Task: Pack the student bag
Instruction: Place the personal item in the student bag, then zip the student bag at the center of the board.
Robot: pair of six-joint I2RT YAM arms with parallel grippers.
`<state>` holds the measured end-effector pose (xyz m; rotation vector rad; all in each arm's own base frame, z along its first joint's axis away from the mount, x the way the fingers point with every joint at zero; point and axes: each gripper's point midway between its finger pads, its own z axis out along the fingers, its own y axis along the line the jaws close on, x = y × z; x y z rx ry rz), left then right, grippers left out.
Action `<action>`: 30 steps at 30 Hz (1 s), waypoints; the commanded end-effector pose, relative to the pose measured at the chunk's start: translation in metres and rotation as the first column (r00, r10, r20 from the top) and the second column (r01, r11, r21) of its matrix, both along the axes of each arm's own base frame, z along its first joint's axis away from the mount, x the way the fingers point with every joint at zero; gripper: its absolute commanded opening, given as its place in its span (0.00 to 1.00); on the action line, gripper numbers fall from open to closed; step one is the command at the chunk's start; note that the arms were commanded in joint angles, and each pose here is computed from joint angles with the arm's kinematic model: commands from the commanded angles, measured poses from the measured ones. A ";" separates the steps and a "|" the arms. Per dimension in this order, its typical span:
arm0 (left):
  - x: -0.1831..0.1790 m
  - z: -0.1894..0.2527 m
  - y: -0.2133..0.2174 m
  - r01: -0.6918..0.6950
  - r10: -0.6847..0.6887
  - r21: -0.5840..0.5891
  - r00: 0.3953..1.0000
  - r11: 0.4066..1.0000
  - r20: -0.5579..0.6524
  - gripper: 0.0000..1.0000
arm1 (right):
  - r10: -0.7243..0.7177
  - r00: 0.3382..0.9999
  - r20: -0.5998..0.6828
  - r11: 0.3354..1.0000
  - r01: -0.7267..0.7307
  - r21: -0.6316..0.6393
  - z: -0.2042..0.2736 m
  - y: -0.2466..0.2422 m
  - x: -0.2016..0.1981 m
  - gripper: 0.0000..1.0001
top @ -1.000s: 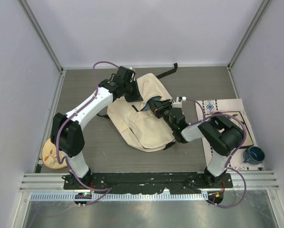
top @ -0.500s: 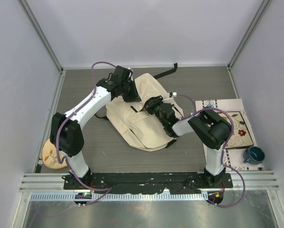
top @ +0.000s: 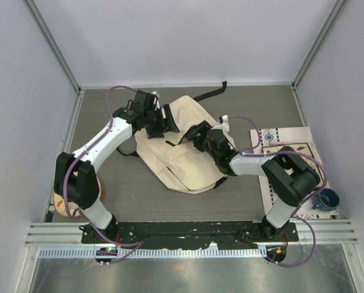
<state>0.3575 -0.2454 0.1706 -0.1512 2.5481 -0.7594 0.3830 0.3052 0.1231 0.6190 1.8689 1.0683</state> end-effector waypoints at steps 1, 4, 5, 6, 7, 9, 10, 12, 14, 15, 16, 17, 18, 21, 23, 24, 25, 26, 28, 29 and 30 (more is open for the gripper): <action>-0.003 0.034 0.005 -0.012 0.017 -0.054 0.994 0.998 0.105 0.76 | -0.026 0.999 -0.026 0.975 0.020 -0.220 -0.006 -0.033 -0.013 0.70; -0.003 0.039 0.011 -0.036 0.042 -0.048 0.990 0.998 0.131 0.83 | -0.033 0.998 -0.051 0.964 0.018 -0.265 -0.010 -0.043 -0.020 0.74; -0.004 0.043 0.013 -0.041 0.047 -0.048 0.989 0.998 0.142 0.84 | -0.029 0.998 -0.047 0.967 0.016 -0.255 -0.005 -0.045 -0.022 0.74; -0.005 0.045 0.014 -0.042 0.048 -0.047 0.988 0.998 0.144 0.85 | -0.023 0.998 -0.057 0.967 0.008 -0.256 -0.006 -0.046 -0.025 0.74; -0.007 0.046 0.015 -0.043 0.049 -0.043 0.989 0.998 0.143 0.85 | -0.019 0.998 -0.059 0.967 0.003 -0.255 -0.005 -0.047 -0.028 0.74; -0.013 0.050 0.020 -0.049 0.054 -0.035 0.987 0.998 0.152 0.88 | -0.007 0.999 -0.054 0.969 -0.007 -0.247 0.000 -0.052 -0.038 0.73; -0.015 0.050 0.023 -0.057 0.061 -0.030 0.986 0.998 0.157 0.89 | -0.008 0.998 -0.066 0.967 -0.009 -0.255 -0.008 -0.057 -0.045 0.73; -0.024 0.048 0.032 -0.083 0.087 -0.030 0.982 0.996 0.165 0.95 | -0.013 0.999 -0.029 0.969 0.006 -0.247 0.008 -0.066 -0.052 0.69; -0.035 0.031 0.040 -0.119 0.121 -0.020 0.983 0.993 0.138 0.97 | -0.026 1.000 -0.012 0.963 0.022 -0.270 0.011 -0.078 -0.060 0.65; -0.037 0.035 0.042 -0.134 0.139 -0.037 0.978 0.990 0.156 0.98 | -0.027 1.000 0.011 0.959 0.029 -0.280 0.021 -0.084 -0.064 0.64; -0.040 0.029 0.046 -0.153 0.156 -0.034 0.976 0.988 0.150 0.98 | -0.045 0.999 0.026 0.954 0.051 -0.295 0.026 -0.091 -0.066 0.63; -0.048 0.015 0.049 -0.180 0.183 -0.034 0.977 0.983 0.113 0.98 | -0.050 0.999 0.022 0.945 0.054 -0.322 0.027 -0.097 -0.070 0.63; -0.050 0.015 0.051 -0.197 0.202 -0.051 0.972 0.979 0.118 0.99 | -0.052 0.998 0.041 0.937 0.063 -0.344 0.031 -0.102 -0.071 0.63; -0.058 -0.006 0.053 -0.254 0.262 -0.097 0.962 0.962 0.081 1.00 | -0.062 0.993 0.098 0.921 0.095 -0.378 0.051 -0.115 -0.075 0.63; -0.060 -0.012 0.054 -0.289 0.301 -0.137 0.950 0.948 0.079 1.00 | -0.054 0.993 0.107 0.910 0.093 -0.404 0.060 -0.117 -0.076 0.63; -0.059 -0.019 0.053 -0.310 0.326 -0.171 0.943 0.935 0.071 1.00 | -0.043 0.993 0.110 0.903 0.086 -0.420 0.062 -0.118 -0.076 0.63; -0.059 -0.022 0.052 -0.319 0.336 -0.186 0.939 0.930 0.069 1.00 | -0.030 0.993 0.117 0.902 0.077 -0.425 0.069 -0.115 -0.074 0.63; -0.058 -0.024 0.051 -0.320 0.338 -0.199 0.939 0.926 0.067 1.00 | 0.005 0.994 0.112 0.903 0.044 -0.427 0.071 -0.109 -0.076 0.63; -0.053 -0.030 0.047 -0.320 0.340 -0.216 0.938 0.923 0.064 0.99 | 0.051 0.991 0.124 0.902 0.007 -0.431 0.080 -0.101 -0.075 0.63; -0.051 -0.031 0.045 -0.320 0.340 -0.218 0.938 0.922 0.064 1.00 | 0.093 0.989 0.118 0.902 -0.033 -0.430 0.081 -0.094 -0.077 0.63; -0.048 -0.032 0.042 -0.311 0.332 -0.226 0.941 0.923 0.064 1.00 | 0.119 0.986 0.119 0.901 -0.056 -0.430 0.082 -0.089 -0.078 0.63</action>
